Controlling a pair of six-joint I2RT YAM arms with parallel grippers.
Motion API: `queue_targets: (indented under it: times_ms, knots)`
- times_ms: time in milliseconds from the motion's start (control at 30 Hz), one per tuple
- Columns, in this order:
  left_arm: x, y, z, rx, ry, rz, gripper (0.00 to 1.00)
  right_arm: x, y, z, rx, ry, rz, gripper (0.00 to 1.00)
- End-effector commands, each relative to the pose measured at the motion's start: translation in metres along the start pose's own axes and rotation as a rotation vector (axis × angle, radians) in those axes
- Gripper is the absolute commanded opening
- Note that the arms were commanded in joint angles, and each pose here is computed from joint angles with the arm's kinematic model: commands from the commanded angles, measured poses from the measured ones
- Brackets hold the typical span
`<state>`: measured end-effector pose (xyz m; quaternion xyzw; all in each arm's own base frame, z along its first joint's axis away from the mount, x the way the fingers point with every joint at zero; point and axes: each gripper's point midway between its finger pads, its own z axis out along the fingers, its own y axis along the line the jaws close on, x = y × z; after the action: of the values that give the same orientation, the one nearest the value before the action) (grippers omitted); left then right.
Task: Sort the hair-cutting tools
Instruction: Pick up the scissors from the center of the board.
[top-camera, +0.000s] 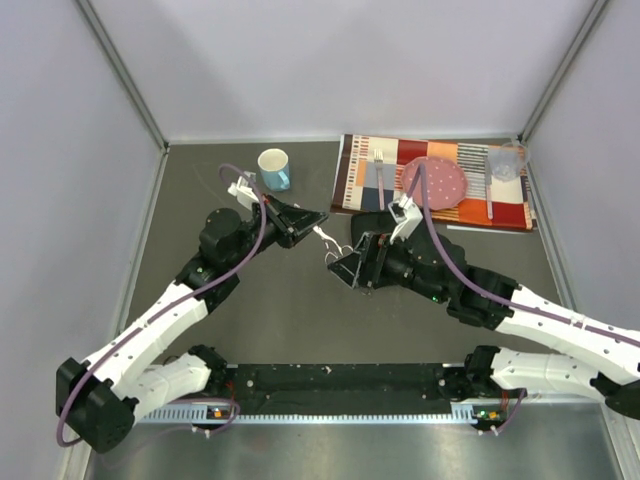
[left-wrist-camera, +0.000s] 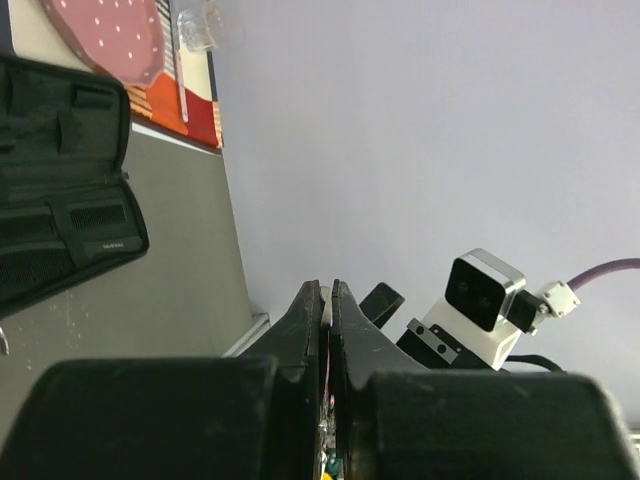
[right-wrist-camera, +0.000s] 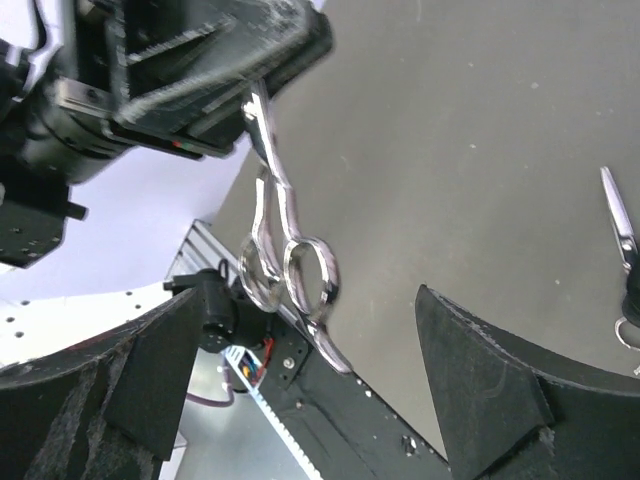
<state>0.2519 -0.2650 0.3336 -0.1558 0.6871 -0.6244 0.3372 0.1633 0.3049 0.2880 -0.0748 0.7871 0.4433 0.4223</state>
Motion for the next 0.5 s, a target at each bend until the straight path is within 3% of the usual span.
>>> queue_targets:
  times_ms: [0,267,467]
  knots:
    - [-0.003,-0.015,-0.001,0.012,-0.037,-0.095,0.0,-0.033,0.042,-0.007,-0.155,-0.093,0.002,0.8]
    - [0.0,-0.021,-0.001,0.05,-0.05,-0.144,0.0,-0.033,0.057,-0.004,-0.219,-0.082,0.003,0.63]
    - [0.006,-0.02,-0.003,0.059,-0.037,-0.173,0.0,-0.04,0.057,-0.005,-0.25,-0.152,0.028,0.33]
